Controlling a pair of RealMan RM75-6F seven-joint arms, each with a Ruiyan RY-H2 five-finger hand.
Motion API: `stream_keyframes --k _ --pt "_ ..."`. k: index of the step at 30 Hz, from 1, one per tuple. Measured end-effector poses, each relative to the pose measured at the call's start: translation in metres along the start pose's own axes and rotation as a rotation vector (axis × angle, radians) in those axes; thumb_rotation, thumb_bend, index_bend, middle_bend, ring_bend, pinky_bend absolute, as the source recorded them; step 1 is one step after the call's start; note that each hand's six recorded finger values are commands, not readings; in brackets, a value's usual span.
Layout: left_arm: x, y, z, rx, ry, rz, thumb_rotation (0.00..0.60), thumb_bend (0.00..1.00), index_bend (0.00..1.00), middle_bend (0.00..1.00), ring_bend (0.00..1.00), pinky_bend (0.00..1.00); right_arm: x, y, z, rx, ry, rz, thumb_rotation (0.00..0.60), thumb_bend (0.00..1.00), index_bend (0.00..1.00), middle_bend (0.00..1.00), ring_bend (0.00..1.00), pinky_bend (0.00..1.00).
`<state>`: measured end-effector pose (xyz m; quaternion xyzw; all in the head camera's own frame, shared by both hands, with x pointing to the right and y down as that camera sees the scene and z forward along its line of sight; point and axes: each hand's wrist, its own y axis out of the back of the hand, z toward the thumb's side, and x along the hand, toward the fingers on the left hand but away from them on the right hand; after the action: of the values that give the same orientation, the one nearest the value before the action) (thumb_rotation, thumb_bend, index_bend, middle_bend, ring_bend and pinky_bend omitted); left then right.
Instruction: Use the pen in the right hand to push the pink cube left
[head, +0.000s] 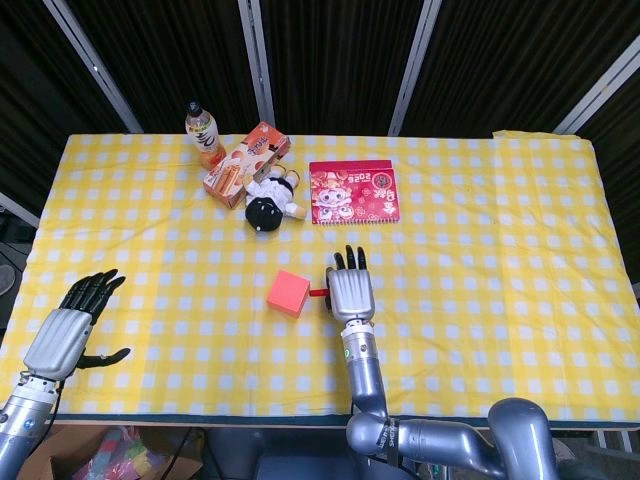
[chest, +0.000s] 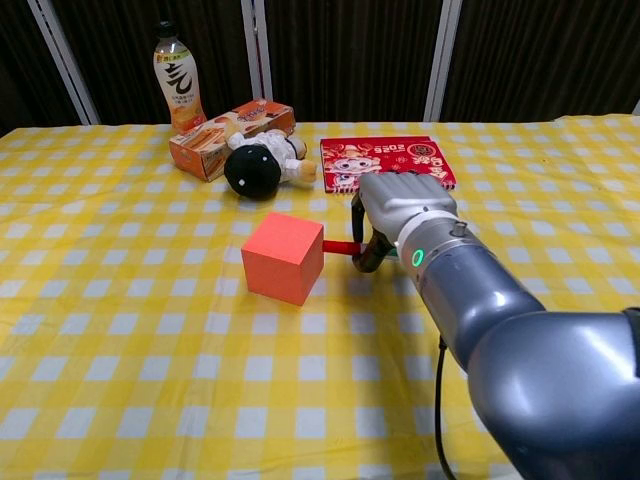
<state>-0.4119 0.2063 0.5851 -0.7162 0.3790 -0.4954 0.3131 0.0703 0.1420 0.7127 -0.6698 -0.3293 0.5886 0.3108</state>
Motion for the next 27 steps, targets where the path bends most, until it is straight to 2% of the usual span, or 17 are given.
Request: stream_keyframes --k 16,21,27 --pt "0.001 0.000 -0.002 -0.018 0.010 -0.019 0.600 0.00 0.00 0.00 0.00 0.00 -0.013 -0.018 0.076 -0.017 0.097 0.045 0.600 0.51 0.61 0.21 0.00 0.00" --pt "0.001 0.000 -0.003 -0.015 0.011 -0.019 0.600 0.00 0.00 0.00 0.00 0.00 -0.012 -0.017 0.077 -0.019 0.099 0.040 0.600 0.51 0.61 0.21 0.00 0.00" --pt "0.001 0.000 -0.003 -0.013 0.016 -0.018 0.600 0.00 0.00 0.00 0.00 0.00 -0.011 -0.011 0.061 -0.017 0.075 0.019 0.600 0.51 0.61 0.21 0.00 0.00"
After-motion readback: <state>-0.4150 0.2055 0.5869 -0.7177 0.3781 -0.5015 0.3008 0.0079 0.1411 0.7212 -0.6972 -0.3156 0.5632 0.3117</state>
